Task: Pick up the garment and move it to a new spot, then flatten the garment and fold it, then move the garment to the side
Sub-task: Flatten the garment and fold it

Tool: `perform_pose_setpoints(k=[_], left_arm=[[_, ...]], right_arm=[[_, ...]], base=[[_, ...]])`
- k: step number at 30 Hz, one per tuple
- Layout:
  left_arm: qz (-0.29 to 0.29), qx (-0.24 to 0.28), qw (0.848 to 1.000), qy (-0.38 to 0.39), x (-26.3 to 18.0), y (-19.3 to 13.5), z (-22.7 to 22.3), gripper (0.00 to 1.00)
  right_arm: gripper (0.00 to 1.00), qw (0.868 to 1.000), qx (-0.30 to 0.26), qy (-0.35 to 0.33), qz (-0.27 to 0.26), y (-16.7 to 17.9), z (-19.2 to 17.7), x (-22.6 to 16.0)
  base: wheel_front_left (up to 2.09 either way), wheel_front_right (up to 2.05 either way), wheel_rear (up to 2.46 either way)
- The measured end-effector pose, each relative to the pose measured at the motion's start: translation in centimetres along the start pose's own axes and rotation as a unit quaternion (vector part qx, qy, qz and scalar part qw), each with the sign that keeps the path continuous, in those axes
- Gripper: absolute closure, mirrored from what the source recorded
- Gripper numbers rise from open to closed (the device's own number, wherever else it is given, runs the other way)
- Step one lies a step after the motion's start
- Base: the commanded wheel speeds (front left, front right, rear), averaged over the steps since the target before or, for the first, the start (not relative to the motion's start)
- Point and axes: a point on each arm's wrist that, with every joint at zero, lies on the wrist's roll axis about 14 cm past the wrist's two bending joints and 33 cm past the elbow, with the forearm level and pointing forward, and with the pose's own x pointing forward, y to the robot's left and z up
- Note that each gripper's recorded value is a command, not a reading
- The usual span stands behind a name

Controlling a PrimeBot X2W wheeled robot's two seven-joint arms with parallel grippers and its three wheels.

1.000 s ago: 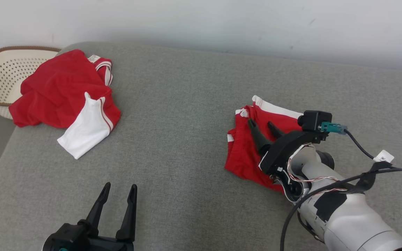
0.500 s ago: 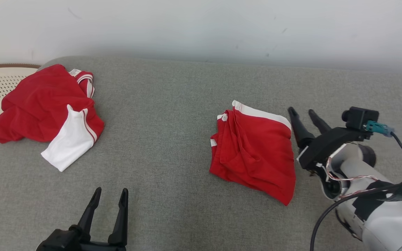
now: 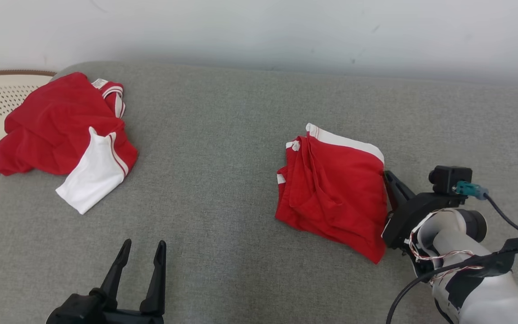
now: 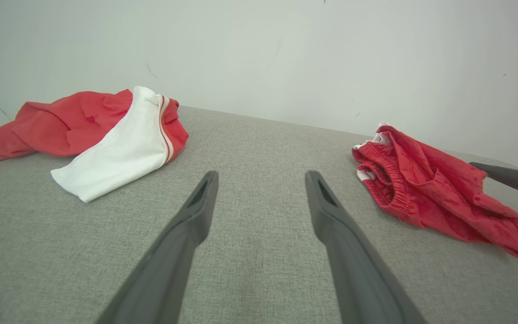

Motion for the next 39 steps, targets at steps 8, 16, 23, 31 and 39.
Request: perform_pose_setpoints(k=[8,16,23,31,39], left_arm=[[0.009,0.005,1.000,0.003,0.0,0.7,-0.1,0.00],[0.015,0.007,1.000,0.003,-0.2,1.2,0.0,0.00],[0.018,0.008,1.000,0.000,-0.6,1.4,0.3,0.00],[0.021,0.008,1.000,-0.005,-0.8,1.5,0.7,0.00],[0.018,0.004,1.000,-0.008,-0.9,1.2,0.8,0.00]], right_arm=[[1.00,1.000,-0.002,0.015,0.027,2.5,-1.9,1.1],[1.00,0.997,0.003,0.011,0.073,6.9,-2.5,1.8],[1.00,0.993,0.009,0.000,0.122,11.5,-2.4,1.6],[1.00,0.987,0.022,-0.009,0.157,14.6,-2.3,0.8],[1.00,0.989,0.027,-0.043,0.140,12.9,-0.1,0.1]], base=[[0.00,0.00,0.00],[0.00,0.00,0.00],[0.00,0.00,0.00],[0.00,0.00,0.00],[0.00,0.00,0.00]])
